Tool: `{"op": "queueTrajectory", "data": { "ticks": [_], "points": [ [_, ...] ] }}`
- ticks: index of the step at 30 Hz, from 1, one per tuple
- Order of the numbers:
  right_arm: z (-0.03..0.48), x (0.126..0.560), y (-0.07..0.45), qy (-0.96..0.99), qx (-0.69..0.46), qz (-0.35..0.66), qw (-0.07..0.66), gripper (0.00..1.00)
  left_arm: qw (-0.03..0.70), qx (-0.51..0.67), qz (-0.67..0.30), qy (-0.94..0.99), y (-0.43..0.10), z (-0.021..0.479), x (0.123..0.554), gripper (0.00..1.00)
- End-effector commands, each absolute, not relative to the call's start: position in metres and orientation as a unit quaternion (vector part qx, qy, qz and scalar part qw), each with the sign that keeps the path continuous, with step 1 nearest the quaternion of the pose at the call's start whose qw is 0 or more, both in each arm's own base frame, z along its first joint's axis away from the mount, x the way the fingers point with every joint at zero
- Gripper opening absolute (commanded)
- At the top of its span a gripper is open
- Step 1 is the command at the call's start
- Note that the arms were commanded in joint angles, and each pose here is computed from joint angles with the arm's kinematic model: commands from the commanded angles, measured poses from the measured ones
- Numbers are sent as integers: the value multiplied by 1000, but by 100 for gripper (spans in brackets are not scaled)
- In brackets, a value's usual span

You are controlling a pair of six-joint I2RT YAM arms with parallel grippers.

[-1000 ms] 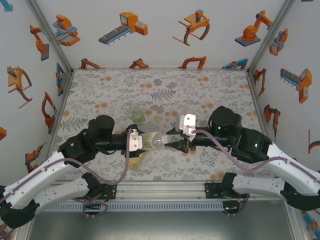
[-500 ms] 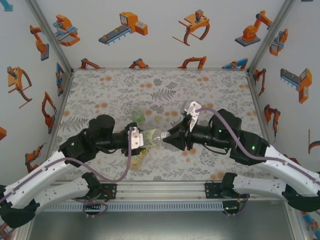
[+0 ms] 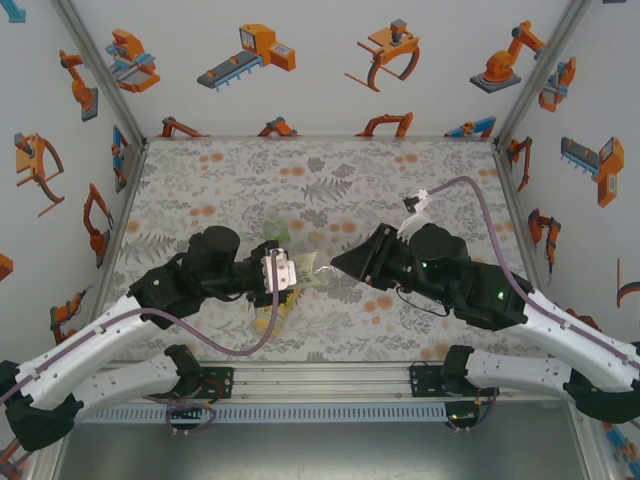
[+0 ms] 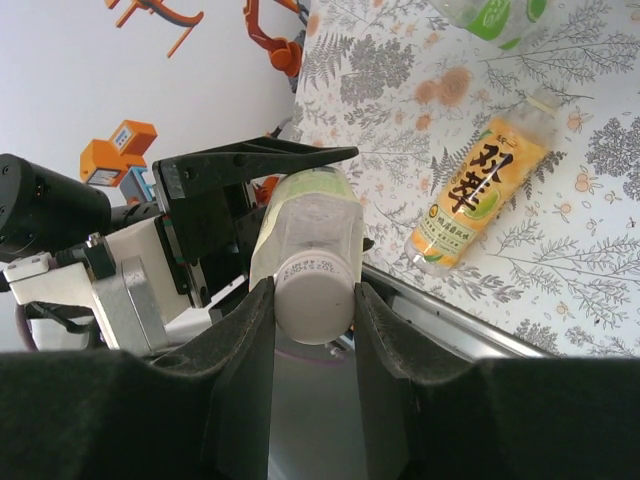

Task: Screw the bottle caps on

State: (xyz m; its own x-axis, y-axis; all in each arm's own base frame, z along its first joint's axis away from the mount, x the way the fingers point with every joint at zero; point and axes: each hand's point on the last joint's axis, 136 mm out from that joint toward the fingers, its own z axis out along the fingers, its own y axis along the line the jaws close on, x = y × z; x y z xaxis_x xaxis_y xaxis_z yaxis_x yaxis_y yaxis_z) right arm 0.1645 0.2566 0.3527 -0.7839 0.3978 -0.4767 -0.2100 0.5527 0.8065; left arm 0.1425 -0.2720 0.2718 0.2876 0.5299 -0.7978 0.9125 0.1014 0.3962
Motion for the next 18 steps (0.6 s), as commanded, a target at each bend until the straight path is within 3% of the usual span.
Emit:
{"op": "queueTrajectory", "data": {
  "ticks": [1, 3, 6, 12, 18],
  "points": [
    [367, 173, 249, 806, 65, 467, 357, 17, 510, 651, -215, 520, -281, 293, 135, 0],
    [383, 168, 253, 792, -7, 468, 393, 37, 505, 655, -218, 518, -281, 293, 132, 0],
    [400, 159, 253, 773, -103, 448, 438, 51, 494, 665, -226, 513, -278, 291, 125, 0],
    [424, 131, 255, 682, -323, 396, 523, 54, 481, 672, -243, 508, -272, 293, 113, 0],
    [427, 106, 261, 585, -472, 349, 560, 58, 478, 671, -251, 508, -268, 296, 107, 0]
  ]
}}
